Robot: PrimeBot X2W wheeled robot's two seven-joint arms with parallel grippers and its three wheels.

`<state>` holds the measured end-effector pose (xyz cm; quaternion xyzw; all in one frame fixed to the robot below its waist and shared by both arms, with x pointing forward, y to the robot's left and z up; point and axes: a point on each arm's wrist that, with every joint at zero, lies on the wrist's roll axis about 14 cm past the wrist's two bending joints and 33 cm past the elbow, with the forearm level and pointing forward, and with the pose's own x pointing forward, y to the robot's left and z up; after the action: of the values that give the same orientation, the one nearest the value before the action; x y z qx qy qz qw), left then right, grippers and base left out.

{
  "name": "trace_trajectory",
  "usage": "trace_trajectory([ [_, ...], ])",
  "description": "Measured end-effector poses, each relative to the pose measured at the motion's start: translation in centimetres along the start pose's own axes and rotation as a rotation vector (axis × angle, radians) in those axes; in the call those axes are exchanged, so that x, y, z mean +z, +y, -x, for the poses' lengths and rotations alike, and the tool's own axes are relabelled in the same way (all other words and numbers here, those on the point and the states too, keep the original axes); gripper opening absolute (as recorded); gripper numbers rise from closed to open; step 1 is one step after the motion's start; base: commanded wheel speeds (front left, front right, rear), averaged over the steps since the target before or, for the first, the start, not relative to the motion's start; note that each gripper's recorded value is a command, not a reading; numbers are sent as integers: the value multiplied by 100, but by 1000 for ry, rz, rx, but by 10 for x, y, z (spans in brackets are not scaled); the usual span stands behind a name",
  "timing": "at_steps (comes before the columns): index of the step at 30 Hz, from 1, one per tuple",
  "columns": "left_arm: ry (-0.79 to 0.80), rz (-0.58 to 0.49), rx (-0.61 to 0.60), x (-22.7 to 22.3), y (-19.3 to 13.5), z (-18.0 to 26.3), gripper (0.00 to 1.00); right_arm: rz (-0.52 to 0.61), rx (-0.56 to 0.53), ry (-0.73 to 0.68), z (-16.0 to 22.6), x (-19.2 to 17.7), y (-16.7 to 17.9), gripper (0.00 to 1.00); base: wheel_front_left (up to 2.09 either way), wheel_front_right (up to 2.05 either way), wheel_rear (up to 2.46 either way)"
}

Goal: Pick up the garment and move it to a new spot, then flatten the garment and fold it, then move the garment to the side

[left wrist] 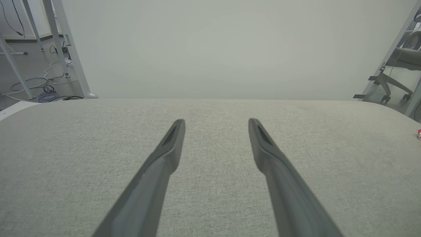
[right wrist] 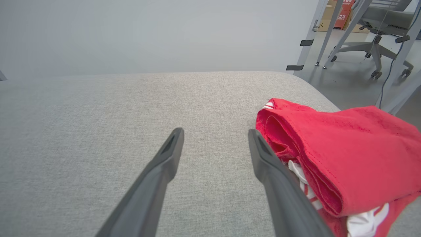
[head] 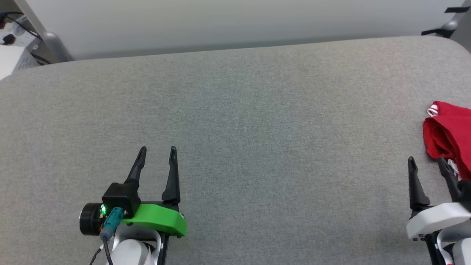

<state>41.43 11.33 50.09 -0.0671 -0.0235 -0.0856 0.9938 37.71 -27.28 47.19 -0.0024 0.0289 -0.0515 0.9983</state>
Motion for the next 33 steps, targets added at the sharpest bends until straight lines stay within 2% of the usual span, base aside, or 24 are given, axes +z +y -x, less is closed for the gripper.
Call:
trace_trajectory([
  [7, -21, -32, 127, 12, 41, 27, 100, -54, 151, -84, 7, 34, 62, 100, 0, 0, 0],
  [13, 4, -44, 165, 7, 51, 51, 100, -64, 200, -112, 29, 48, 80, 100, 0, 0, 0],
  [24, 8, -39, 158, 6, 43, 76, 100, -84, 177, -146, 68, 63, 78, 100, 0, 0, 0],
  [33, 8, -43, 130, 7, 35, 79, 100, -93, 175, -166, 77, 71, 79, 100, 0, 0, 0],
])
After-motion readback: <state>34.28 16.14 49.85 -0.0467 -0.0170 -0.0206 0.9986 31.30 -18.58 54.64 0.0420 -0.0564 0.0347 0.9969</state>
